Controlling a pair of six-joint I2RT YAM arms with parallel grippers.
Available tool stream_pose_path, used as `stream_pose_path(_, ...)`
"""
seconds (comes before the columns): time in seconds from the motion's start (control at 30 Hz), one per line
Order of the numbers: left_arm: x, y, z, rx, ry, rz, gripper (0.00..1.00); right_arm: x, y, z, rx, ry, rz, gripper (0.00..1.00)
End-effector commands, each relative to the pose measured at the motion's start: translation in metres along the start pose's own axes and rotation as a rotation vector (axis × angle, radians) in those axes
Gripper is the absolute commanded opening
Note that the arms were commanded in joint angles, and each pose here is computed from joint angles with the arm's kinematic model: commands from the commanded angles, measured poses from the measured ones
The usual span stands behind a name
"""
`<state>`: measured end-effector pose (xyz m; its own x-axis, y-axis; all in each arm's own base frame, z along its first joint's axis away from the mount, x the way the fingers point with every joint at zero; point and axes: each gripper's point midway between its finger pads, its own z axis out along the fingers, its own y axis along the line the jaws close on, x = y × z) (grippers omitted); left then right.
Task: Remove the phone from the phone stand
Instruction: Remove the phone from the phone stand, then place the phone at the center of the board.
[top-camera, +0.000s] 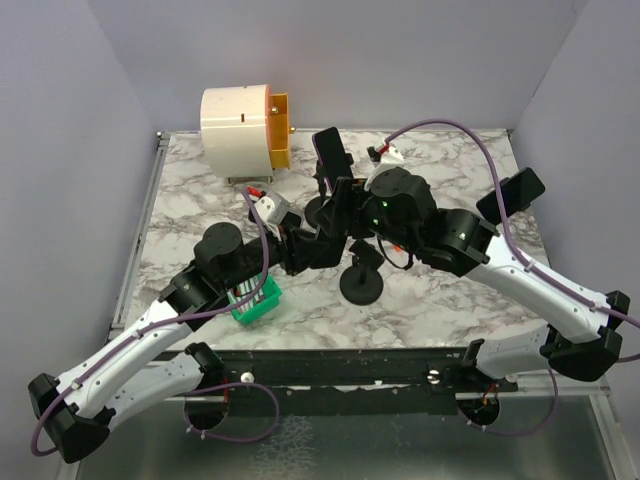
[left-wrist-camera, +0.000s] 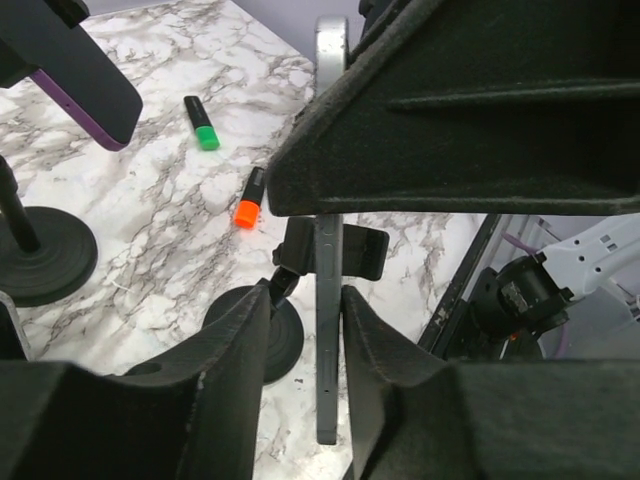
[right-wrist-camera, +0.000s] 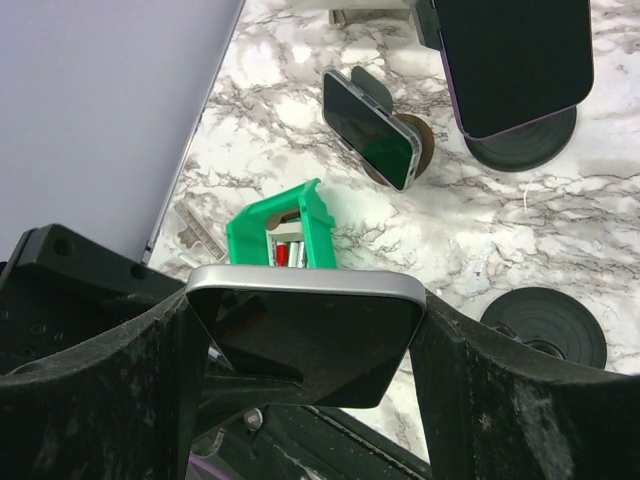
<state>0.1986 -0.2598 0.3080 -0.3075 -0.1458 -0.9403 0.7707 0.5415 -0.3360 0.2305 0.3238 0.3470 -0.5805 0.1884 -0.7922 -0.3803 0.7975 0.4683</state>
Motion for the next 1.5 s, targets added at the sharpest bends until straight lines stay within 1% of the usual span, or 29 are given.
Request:
stream_pose_path(0.0, -0.007, 0.003, 0.002, -0.025, -0.017, 0.022, 0.31, -0.015, 0.010, 0.001, -0.025, -0.058, 0.046, 0.00)
stream_pose_path(0.03, -0.005, 0.003, 0.002, -0.025, -0.013, 0.021, 0.29, -0.014, 0.010, 0.001, -0.024, -0.057, 0.044, 0.00)
stream_pose_path(0.1, -0.003, 0.003, 0.002, -0.025, -0.012, 0.019, 0.20, -0.013, 0.009, 0.001, -0.027, -0.053, 0.040, 0.00)
stream_pose_path(0.13, -0.003, 0.004, 0.002, -0.027, -0.014, 0.017, 0.14, -0.013, 0.010, 0.001, -0.030, -0.050, 0.037, 0.01)
stream_pose_path(0.17, -0.002, 0.005, 0.002, -0.031, -0.017, 0.015, 0.06, -0.012, 0.011, 0.001, -0.037, -0.045, 0.032, 0.05)
stream_pose_path(0.2, -0.003, 0.005, 0.002, -0.032, -0.021, 0.015, 0.00, -0.011, 0.012, 0.000, -0.049, -0.041, 0.027, 0.14)
stream_pose_path(0.23, -0.001, 0.006, 0.002, -0.034, -0.022, 0.013, 0.00, -0.010, 0.015, 0.000, -0.063, -0.039, 0.021, 0.24)
stream_pose_path(0.33, -0.002, 0.007, 0.000, -0.042, -0.031, 0.006, 0.00, -0.009, 0.019, -0.005, -0.099, -0.031, 0.008, 0.61)
stream_pose_path(0.37, -0.002, 0.008, 0.000, -0.051, -0.036, 0.005, 0.00, -0.008, 0.020, -0.007, -0.112, -0.026, 0.001, 0.71)
stream_pose_path(0.43, -0.003, 0.012, -0.003, -0.073, -0.047, 0.002, 0.00, -0.007, 0.022, -0.011, -0.133, -0.017, -0.013, 0.82)
stream_pose_path(0.5, -0.004, 0.016, -0.006, -0.096, -0.059, -0.004, 0.00, -0.005, 0.022, -0.015, -0.144, -0.009, -0.020, 0.90)
stream_pose_path(0.53, -0.004, 0.018, -0.007, -0.107, -0.065, -0.008, 0.00, -0.004, 0.022, -0.017, -0.150, -0.005, -0.023, 0.98)
stream_pose_path(0.57, -0.003, 0.019, -0.008, -0.118, -0.068, -0.013, 0.00, -0.004, 0.021, -0.020, -0.154, -0.004, -0.025, 1.00)
stream_pose_path(0.7, 0.003, 0.026, -0.012, -0.152, -0.063, -0.028, 0.00, -0.004, 0.017, -0.030, -0.162, -0.007, -0.032, 1.00)
stream_pose_path(0.87, 0.020, 0.034, -0.024, -0.206, -0.010, -0.074, 0.00, -0.006, -0.002, -0.055, -0.173, -0.069, -0.104, 1.00)
stream_pose_path(0.97, 0.040, 0.035, -0.032, -0.223, 0.039, -0.139, 0.00, -0.001, -0.021, -0.073, -0.171, -0.119, -0.151, 1.00)
stream_pose_path(1.1, 0.070, 0.038, -0.037, -0.249, 0.116, -0.242, 0.00, 0.004, -0.044, -0.090, -0.154, -0.170, -0.170, 1.00)
stream_pose_path(1.3, 0.110, 0.047, -0.029, -0.312, 0.214, -0.385, 0.00, 0.020, -0.068, -0.093, -0.123, -0.196, -0.151, 1.00)
stream_pose_path(1.47, 0.128, 0.050, -0.017, -0.342, 0.249, -0.453, 0.00, 0.027, -0.075, -0.092, -0.113, -0.199, -0.138, 1.00)
